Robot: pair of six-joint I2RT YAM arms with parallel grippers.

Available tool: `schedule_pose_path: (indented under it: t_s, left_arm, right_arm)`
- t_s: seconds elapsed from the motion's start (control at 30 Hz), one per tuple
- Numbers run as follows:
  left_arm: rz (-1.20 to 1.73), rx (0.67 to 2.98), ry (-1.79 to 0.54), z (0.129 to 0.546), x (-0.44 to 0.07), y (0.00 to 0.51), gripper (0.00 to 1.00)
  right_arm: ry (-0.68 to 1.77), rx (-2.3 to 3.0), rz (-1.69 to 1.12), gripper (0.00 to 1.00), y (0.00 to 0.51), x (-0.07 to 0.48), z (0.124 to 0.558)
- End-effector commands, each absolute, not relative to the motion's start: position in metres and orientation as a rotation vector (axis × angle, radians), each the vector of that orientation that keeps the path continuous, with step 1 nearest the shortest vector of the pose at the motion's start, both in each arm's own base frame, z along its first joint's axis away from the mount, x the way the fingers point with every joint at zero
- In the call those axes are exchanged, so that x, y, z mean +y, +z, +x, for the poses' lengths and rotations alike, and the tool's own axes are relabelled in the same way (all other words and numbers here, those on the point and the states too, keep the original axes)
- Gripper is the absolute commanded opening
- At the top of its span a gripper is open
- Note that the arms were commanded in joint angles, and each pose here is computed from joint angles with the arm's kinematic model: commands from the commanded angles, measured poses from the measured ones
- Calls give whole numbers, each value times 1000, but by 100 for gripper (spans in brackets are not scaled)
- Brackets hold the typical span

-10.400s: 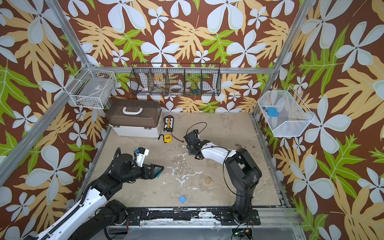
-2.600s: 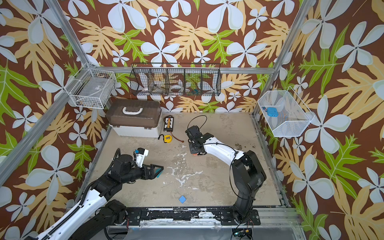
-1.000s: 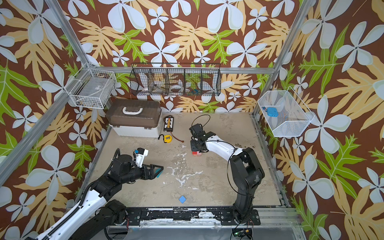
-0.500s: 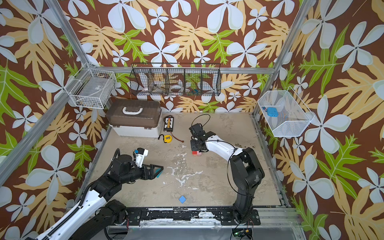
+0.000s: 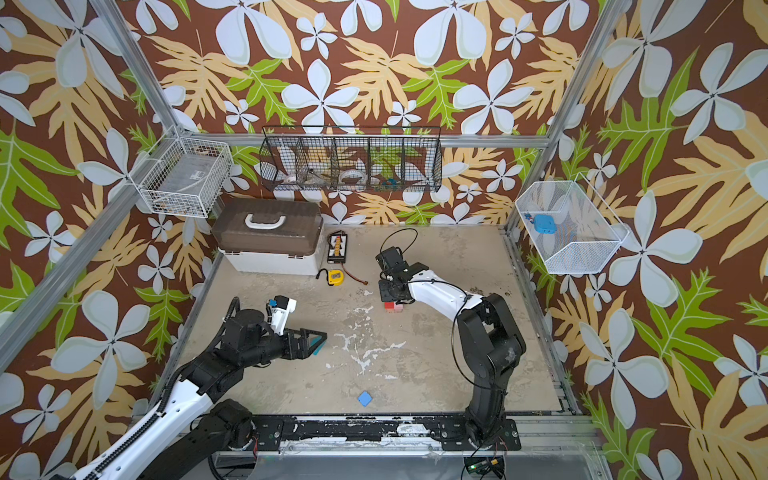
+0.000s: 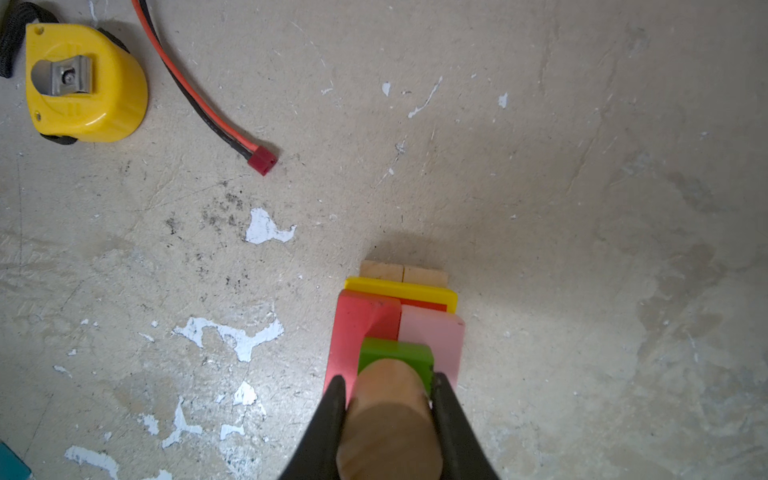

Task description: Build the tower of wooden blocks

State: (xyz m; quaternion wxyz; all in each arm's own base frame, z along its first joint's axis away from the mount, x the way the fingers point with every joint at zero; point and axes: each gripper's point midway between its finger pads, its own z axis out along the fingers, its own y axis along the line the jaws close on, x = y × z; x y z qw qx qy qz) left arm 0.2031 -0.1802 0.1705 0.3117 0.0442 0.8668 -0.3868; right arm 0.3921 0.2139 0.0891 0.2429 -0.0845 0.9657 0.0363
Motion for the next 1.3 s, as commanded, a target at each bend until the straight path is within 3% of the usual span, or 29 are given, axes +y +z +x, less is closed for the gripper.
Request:
schedule_pose_path:
  t_s: [0.0,0.47,1.27]
  left_arm:
    - [120,2267,-1035,204,-182,175,100]
    - [120,2267,-1036,204,-182,175,100]
    - [123,2266,-1036,204,-182,175,100]
  right_arm:
    - [66,2640,-239,29,88,212,393]
    - [32,2642,-235,46,88,210,393]
    - [19,2641,-226,43,88,208,393]
